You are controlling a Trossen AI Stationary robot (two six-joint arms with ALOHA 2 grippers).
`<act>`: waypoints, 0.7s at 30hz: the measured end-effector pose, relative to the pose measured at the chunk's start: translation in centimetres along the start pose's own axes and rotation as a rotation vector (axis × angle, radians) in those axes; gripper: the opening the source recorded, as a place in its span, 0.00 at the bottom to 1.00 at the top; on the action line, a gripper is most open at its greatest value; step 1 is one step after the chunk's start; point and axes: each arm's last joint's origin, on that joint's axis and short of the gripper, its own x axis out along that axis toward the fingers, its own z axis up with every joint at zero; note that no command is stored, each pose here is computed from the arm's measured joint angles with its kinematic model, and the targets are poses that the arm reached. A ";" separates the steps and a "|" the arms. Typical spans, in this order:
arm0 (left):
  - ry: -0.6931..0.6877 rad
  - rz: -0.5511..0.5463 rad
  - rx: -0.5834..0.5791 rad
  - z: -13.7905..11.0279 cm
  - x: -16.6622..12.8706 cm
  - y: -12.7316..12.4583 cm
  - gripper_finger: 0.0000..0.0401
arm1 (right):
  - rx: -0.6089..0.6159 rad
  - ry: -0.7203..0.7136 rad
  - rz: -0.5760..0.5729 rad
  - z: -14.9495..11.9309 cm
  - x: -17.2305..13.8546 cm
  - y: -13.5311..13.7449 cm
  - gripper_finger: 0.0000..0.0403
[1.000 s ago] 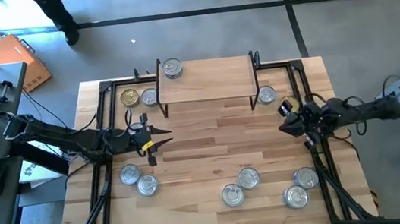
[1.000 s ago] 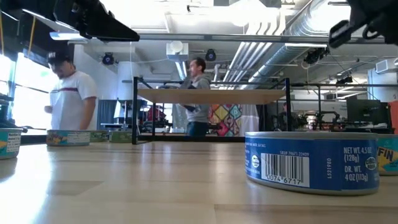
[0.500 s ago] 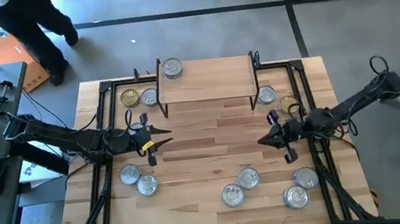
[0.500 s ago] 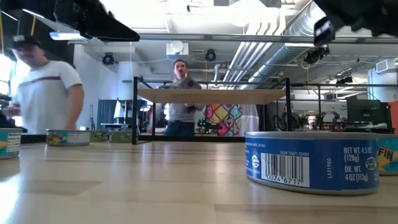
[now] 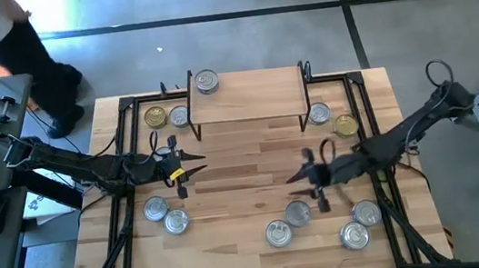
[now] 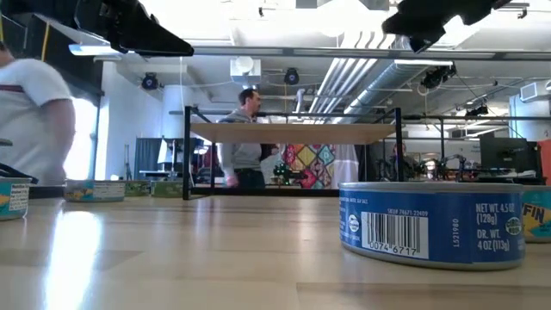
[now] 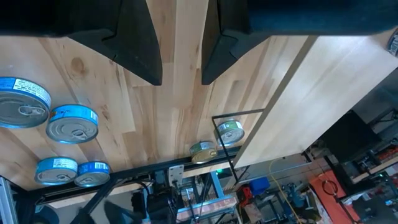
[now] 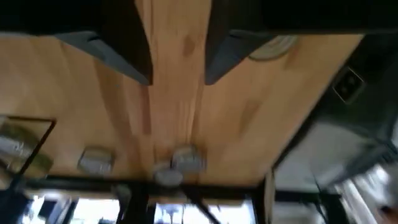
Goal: Stack canned seafood by type on shelf
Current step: Put the yellow-blue tuna can on the shelf
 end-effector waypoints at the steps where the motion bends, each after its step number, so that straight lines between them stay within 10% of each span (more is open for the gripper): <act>1: 0.000 0.000 0.000 0.0 0.0 0.0 0.26 | -0.015 0.029 0.006 -0.1 0.6 0.5 0.41; 21: 0.008 0.048 0.008 0.0 0.0 0.1 0.26 | -0.224 0.308 -0.032 -8.8 6.2 11.0 0.44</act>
